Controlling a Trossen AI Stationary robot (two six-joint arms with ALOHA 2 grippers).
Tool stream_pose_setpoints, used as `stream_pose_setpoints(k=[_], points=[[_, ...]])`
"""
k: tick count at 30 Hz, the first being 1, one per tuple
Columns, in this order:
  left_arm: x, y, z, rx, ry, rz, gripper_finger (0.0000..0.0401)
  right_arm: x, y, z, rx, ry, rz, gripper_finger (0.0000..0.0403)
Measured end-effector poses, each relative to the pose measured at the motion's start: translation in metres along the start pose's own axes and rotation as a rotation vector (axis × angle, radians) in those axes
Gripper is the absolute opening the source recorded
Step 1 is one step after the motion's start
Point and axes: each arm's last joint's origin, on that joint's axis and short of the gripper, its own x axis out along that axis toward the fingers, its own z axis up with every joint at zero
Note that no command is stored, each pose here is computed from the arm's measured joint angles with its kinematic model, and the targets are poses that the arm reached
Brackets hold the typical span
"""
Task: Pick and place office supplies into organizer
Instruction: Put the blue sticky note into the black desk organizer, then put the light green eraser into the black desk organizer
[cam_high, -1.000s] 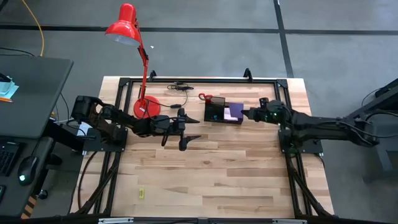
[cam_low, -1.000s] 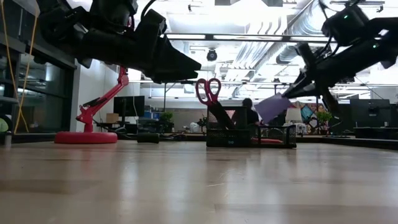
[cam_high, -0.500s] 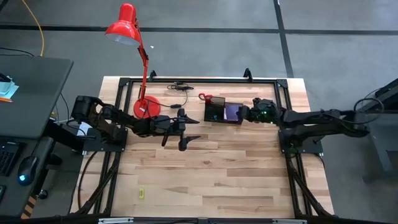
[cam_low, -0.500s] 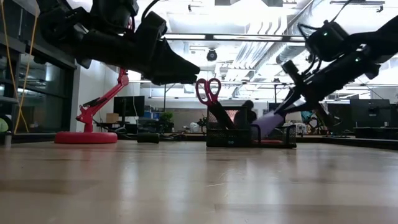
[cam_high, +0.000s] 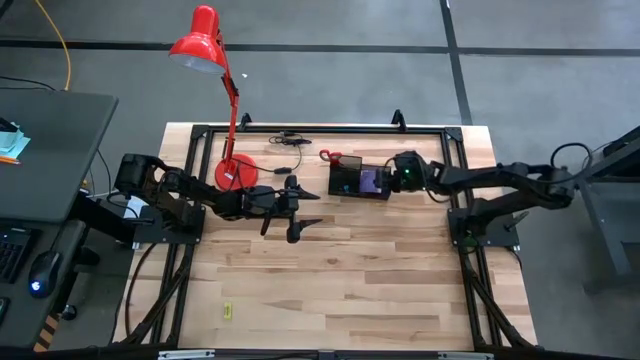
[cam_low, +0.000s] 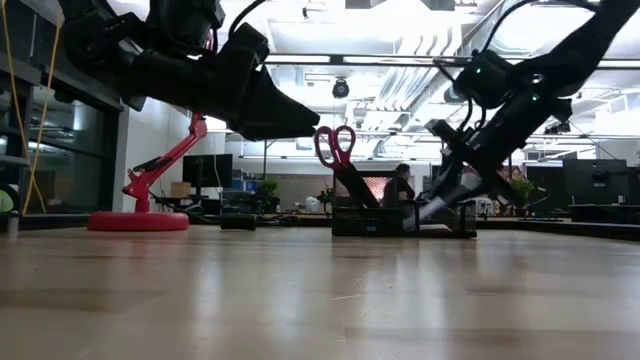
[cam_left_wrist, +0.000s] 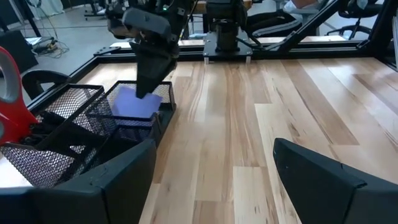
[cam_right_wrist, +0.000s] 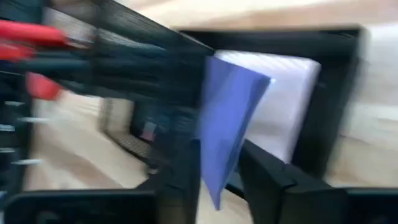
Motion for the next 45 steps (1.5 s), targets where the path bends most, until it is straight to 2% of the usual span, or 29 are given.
stream_pose_setpoints(k=[3,7,13,17,22,26,31,38,42,45], points=[[0.000,0.000,-0.001,0.001,0.008,0.000,0.0311,-0.002,0.001,0.001,-0.019,-0.022,-0.071,0.0144],[0.000,0.000,-0.001,-0.001,0.008,-0.001,0.0308,-0.003,0.005,0.001,-0.123,-0.090,-0.145,0.0196],[0.000,0.000,-0.001,-0.006,0.007,-0.005,0.0312,-0.007,0.025,0.005,-0.197,-0.119,-0.142,0.0252],[0.000,0.000,-0.001,-0.013,0.008,-0.004,0.0308,-0.013,0.036,0.010,-0.204,-0.093,-0.178,0.0269],[0.000,0.000,-0.002,-0.019,0.016,-0.005,0.0311,-0.024,0.045,0.014,-0.234,-0.039,-0.285,0.0272],[0.000,0.000,-0.003,-0.018,0.033,-0.008,0.0311,-0.032,0.051,0.010,-0.317,-0.054,-0.366,0.0268],[0.000,-0.003,-0.003,-0.042,0.028,-0.095,0.0308,-0.040,0.065,-0.008,-0.436,-0.063,-0.309,0.0262],[-0.002,-0.002,0.000,-0.066,0.023,-0.088,0.0312,-0.053,0.084,-0.061,-0.601,-0.166,-0.257,0.0261],[-0.008,-0.002,0.005,-0.069,0.038,-0.099,0.0308,-0.061,0.082,-0.101,-0.691,-0.230,-0.148,0.0261],[-0.012,-0.003,0.005,-0.069,0.061,-0.168,0.0309,-0.060,0.073,-0.130,-0.790,-0.220,0.033,0.0261]])
